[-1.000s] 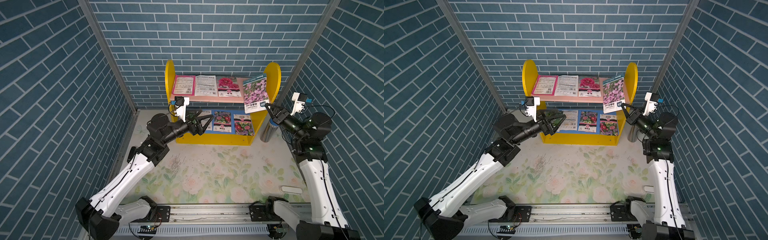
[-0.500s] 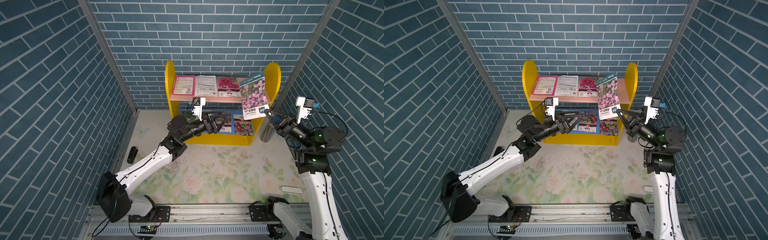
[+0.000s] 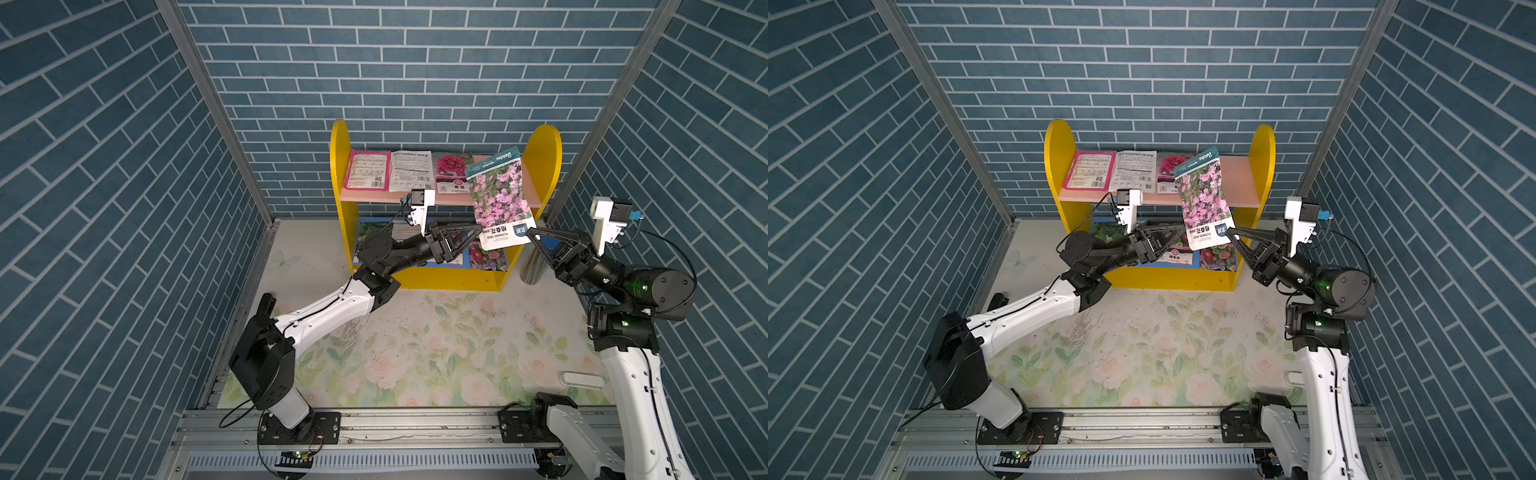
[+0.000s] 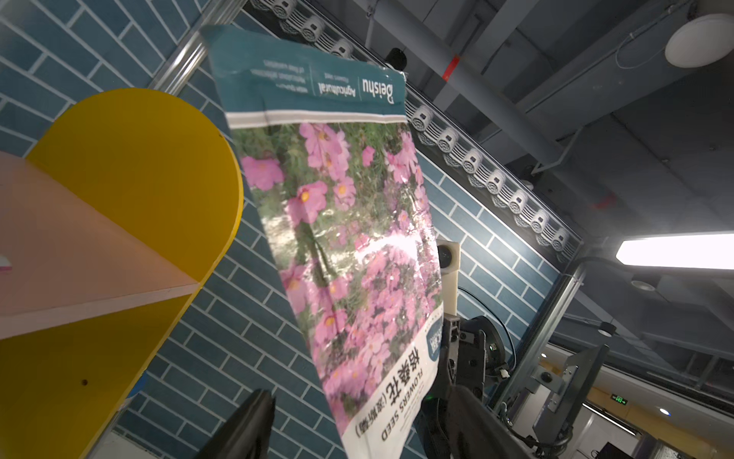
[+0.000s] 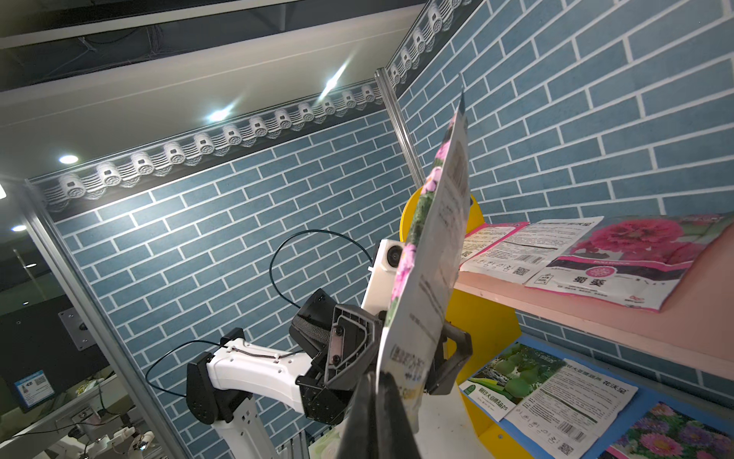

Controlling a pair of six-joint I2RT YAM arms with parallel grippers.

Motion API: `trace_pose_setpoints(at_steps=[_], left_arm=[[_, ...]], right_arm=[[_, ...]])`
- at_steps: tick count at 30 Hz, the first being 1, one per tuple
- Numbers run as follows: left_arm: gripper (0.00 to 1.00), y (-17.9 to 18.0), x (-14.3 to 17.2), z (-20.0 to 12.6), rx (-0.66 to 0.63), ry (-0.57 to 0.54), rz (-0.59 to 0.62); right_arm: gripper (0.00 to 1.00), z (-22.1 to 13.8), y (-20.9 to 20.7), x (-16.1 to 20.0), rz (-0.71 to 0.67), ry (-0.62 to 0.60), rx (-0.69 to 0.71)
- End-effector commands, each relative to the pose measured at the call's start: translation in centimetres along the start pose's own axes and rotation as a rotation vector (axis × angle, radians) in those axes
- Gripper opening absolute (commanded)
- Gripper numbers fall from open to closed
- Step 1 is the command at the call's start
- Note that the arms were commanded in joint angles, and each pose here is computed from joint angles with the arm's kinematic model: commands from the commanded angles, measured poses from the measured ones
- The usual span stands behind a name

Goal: Take the seed bag off the shelf
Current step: Pick up the seed packet from the shelf.

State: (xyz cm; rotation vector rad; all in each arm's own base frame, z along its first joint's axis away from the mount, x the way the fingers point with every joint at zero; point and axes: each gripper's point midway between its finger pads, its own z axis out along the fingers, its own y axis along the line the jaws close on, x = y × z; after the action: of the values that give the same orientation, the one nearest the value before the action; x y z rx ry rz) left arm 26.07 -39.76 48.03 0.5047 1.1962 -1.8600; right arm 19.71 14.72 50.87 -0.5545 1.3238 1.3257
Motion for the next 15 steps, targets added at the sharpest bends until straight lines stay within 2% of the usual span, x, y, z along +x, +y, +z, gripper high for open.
trace_pose_setpoints(at_steps=[1,3,7,10,12,15], left_arm=[[0.68,-2.5,-0.8,0.6,0.095,-0.010,0.036],[0.61,-2.6,-1.0,0.7,0.097,-0.012,0.037],[0.40,-2.4,-0.9,0.7,0.089,-0.008,0.034],[0.13,-2.4,-0.9,0.8,0.079,-0.003,0.033],[0.00,-2.3,-0.9,0.8,0.064,0.003,0.035],[0.00,-2.0,-0.8,0.7,0.024,0.015,0.045]], right_arm=[[0.00,0.0,1.5,0.4,-0.017,0.013,-0.048],[0.00,0.0,1.4,0.7,-0.010,0.017,-0.049],[0.00,-0.1,1.1,1.3,0.001,0.021,-0.046],[0.00,-0.2,0.9,1.7,0.005,0.025,-0.038],[0.00,-0.2,0.7,1.8,0.006,0.029,-0.029],[0.01,-0.2,0.3,1.9,0.000,0.040,0.004]])
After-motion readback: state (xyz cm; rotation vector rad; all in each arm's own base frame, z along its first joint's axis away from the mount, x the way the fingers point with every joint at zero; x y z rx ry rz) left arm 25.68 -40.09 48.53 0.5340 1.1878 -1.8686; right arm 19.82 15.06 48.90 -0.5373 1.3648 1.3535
